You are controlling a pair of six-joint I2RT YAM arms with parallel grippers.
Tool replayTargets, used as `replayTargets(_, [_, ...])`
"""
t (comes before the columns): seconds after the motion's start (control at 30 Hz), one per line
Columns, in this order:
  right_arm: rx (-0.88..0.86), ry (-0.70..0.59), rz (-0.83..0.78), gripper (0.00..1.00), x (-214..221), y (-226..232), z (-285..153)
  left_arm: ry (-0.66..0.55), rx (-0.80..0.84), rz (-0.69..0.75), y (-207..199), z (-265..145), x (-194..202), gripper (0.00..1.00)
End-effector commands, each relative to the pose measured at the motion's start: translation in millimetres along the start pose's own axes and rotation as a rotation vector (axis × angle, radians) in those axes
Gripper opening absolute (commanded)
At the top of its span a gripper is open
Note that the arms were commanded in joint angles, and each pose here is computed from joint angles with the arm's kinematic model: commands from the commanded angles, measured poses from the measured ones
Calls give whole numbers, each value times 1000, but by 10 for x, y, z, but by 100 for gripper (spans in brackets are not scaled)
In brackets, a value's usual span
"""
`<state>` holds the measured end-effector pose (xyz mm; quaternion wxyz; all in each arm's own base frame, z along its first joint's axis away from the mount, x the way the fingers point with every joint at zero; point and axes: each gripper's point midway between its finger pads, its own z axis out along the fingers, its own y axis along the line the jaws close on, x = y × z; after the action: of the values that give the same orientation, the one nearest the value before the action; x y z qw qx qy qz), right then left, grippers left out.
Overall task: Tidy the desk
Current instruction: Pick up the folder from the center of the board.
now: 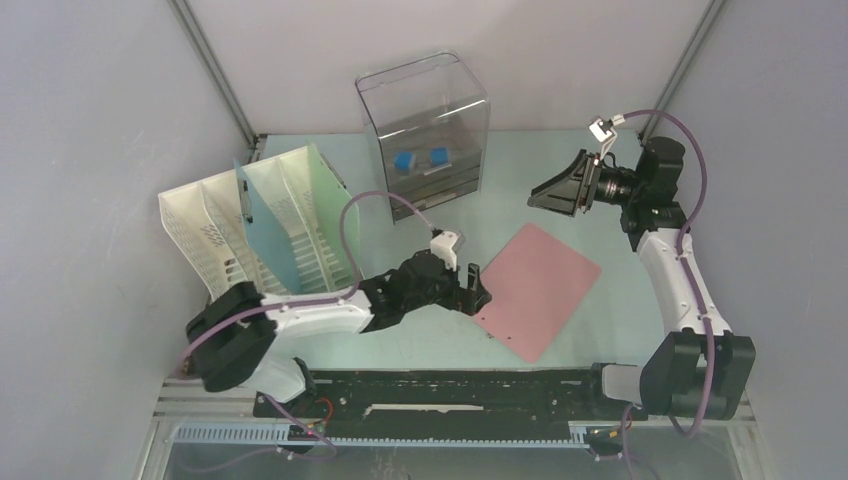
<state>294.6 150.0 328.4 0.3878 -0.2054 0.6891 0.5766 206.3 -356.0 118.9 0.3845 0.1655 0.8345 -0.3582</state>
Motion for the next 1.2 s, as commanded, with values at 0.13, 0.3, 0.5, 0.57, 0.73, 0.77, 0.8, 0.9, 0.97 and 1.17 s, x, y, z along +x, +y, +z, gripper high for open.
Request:
replayTargets(0.13, [9,-8,-27,100,-30,-65,-44,38,77,-80,-49,446,-159,100])
replayTargets(0.3, [38,-16,-62,100,-31,-147,-50,92,69,-124,98,612,-94,97])
replayTargets(0.5, [253,156,-273,100,275,-382,-144,133,61,-124,136,730,-40,97])
replayTargets(0.57, [350,287,-370,100,473,-432,-243,140,48,-118,167,750,-23,97])
replayTargets(0.73, [511,329,-580,100,602,-503,-571,141,-13,-85,295,746,-3,97])
replayTargets(0.77, [560,289,-590,100,578,-546,-618,140,-25,-78,318,739,-1,97])
replayTargets(0.8, [607,243,-578,100,584,-614,-655,140,-36,-72,342,731,-2,97])
replayTargets(0.9, [644,288,-480,100,849,-810,-700,142,-45,-61,365,732,9,97])
replayTargets(0.97, [596,385,-423,100,1067,-856,-682,143,-45,-57,369,738,11,98])
replayTargets(1.17, [486,479,-651,100,1314,-749,-686,144,-39,-49,353,764,-9,98])
